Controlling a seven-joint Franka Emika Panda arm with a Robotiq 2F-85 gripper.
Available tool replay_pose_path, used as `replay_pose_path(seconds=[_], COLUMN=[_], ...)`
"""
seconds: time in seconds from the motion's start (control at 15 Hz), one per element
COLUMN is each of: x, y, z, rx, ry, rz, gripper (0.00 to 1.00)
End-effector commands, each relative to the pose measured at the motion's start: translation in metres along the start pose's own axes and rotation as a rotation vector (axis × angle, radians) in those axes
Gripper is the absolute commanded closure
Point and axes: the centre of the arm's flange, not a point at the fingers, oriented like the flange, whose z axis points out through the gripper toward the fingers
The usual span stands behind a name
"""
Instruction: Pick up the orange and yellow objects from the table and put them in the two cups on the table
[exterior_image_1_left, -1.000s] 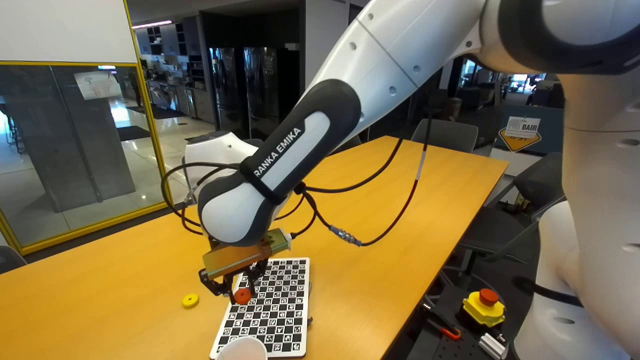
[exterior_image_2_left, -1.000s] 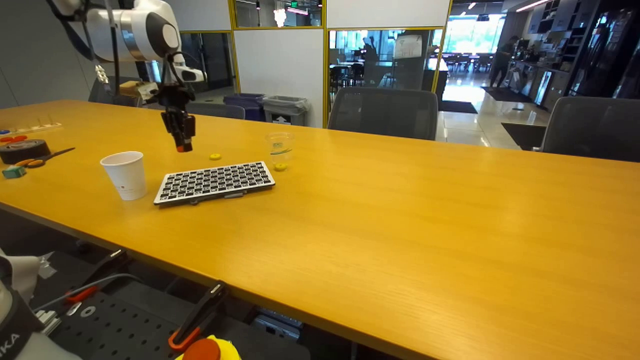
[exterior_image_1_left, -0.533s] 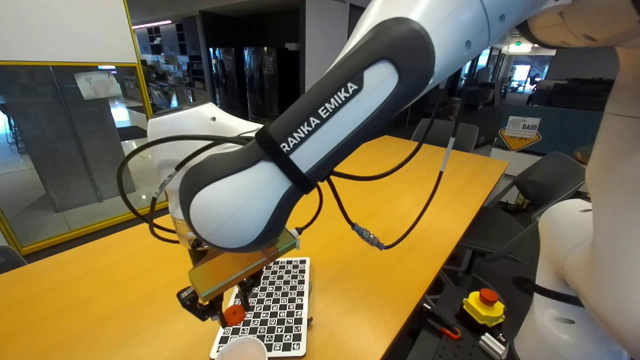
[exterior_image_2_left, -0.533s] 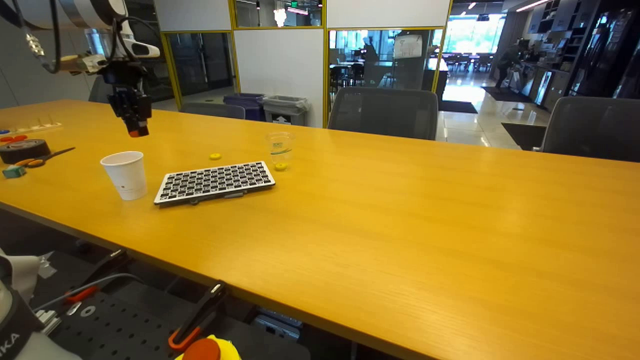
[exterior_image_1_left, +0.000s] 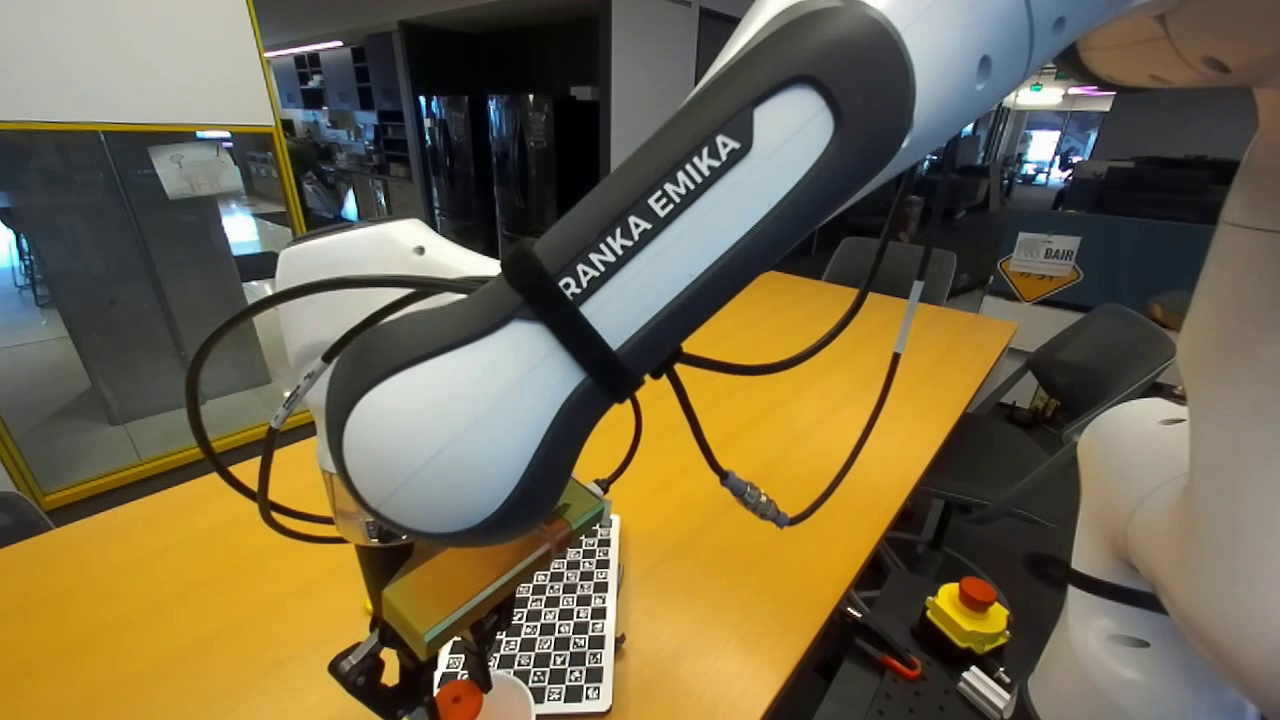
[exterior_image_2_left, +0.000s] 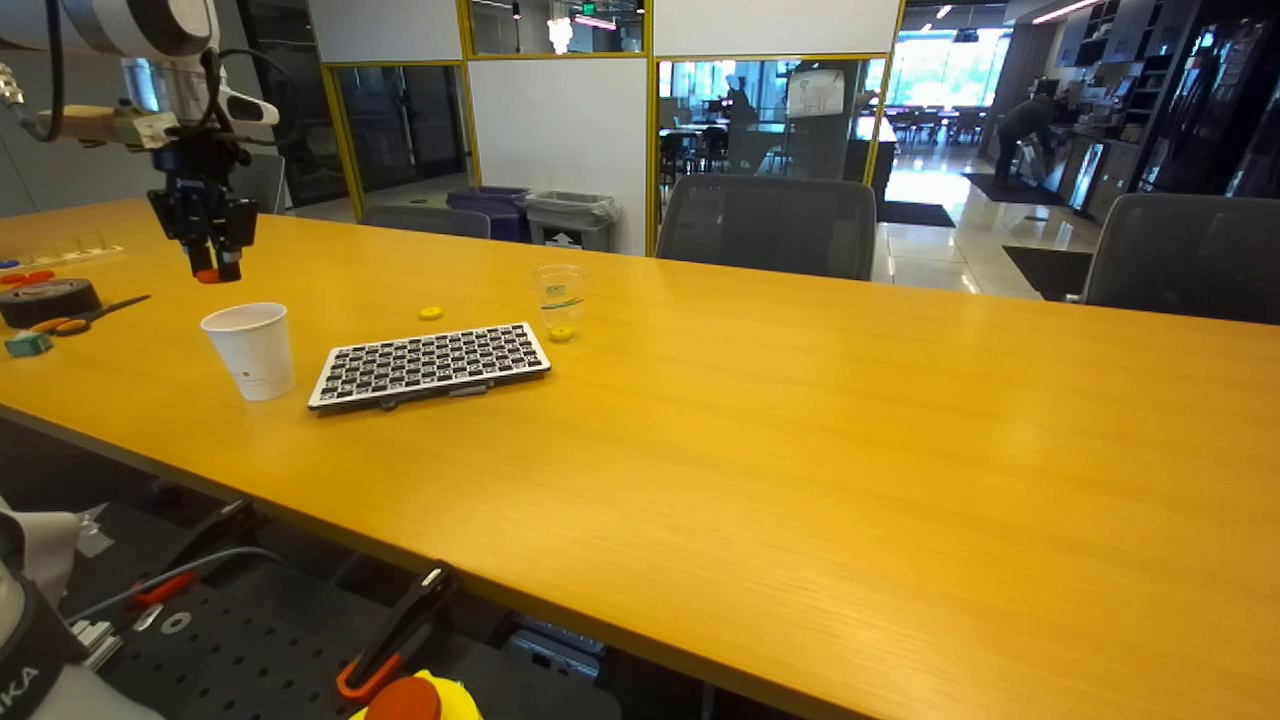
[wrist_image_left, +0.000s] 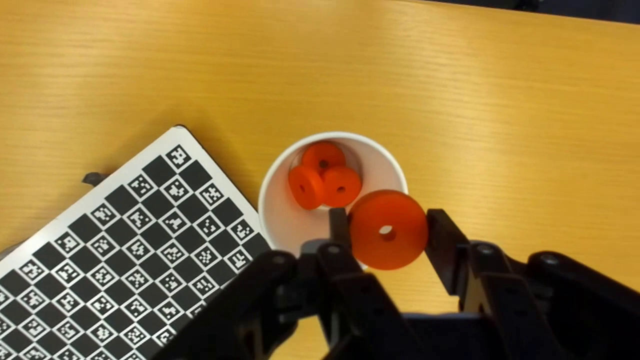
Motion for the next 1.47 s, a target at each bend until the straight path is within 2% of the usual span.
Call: replay_pose_path(seconds=[0.0,0.4,1.07,1.13,1.27,1.4], x=[-0.001,0.01,0.012,0.013,0.013,0.013], y=[0.015,0.033,0.031,0.031,0.031,0.03], z=[0.003,0.017,0.029,0.029,0.03,0.03], rx=[0.034,0.076,0.115,0.116,0.113,0.111], ry=[-0.021,-0.059,-0.096,-0.095,-0.092,-0.087], rz=[-0.003,-0.019,-0.052,-0.048,-0.044,-0.04], gripper=[0.78,0.78,0.77,0.37,0.27,0.11])
